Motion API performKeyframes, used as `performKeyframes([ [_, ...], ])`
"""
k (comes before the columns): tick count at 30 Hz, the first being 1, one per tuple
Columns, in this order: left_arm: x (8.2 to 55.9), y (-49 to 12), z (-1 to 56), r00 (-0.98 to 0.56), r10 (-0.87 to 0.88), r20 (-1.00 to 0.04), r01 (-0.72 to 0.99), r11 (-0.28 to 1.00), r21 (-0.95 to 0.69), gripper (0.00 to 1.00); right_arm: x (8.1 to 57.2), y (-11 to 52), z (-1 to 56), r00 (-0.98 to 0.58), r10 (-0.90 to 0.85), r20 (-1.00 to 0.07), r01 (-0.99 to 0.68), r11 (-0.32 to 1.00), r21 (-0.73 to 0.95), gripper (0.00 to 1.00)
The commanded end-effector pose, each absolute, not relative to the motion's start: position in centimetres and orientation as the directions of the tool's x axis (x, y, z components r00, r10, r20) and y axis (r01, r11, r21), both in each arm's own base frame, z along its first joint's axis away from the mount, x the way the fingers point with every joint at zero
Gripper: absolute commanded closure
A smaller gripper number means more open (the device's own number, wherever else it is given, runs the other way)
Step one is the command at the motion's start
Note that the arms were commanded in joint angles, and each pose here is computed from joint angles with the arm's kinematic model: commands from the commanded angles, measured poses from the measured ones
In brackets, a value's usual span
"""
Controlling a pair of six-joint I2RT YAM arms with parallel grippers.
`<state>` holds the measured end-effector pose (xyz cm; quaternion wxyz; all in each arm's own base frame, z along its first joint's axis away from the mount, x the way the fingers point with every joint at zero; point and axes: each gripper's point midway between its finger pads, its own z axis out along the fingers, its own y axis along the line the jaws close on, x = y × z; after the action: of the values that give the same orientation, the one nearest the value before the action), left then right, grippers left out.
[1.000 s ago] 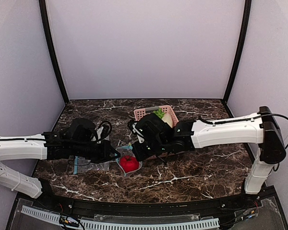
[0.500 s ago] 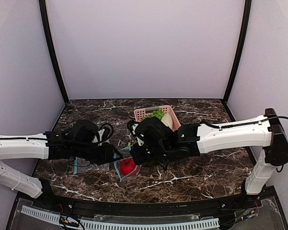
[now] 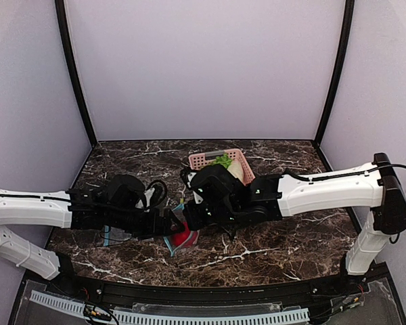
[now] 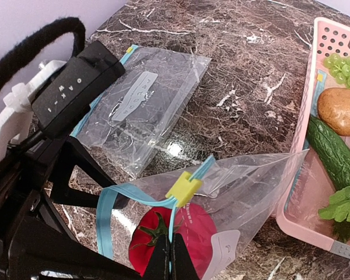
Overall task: Place the food in the zip-top bag and seal the zipper
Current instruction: Pass from the left arm to the right, then adjust the fake vegetable in the zipper food storage bag.
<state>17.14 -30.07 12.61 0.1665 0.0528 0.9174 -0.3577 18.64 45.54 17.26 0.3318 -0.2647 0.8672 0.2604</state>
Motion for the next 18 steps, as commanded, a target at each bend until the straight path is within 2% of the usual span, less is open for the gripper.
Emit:
performKeyframes([
  [1,16.8,-30.0,11.1,-0.944,-0.020,-0.329,0.201,0.757,-0.622,0.09,18.8,46.0,19.5,-0.633,-0.219,-0.742,-0.626,0.709,0.325,1.00],
  [9,16.8,-29.5,8.5,-0.951,0.016,-0.308,0.183,0.833,-0.522,0.10,18.7,46.1,20.2,-0.638,-0.202,-0.743,-0.624,0.701,0.346,1.00],
  [18,16.8,-29.4,7.0,-0.955,0.025,-0.296,0.172,0.859,-0.483,0.13,18.3,46.2,19.8,-0.657,-0.194,-0.728,-0.618,0.692,0.373,1.00],
])
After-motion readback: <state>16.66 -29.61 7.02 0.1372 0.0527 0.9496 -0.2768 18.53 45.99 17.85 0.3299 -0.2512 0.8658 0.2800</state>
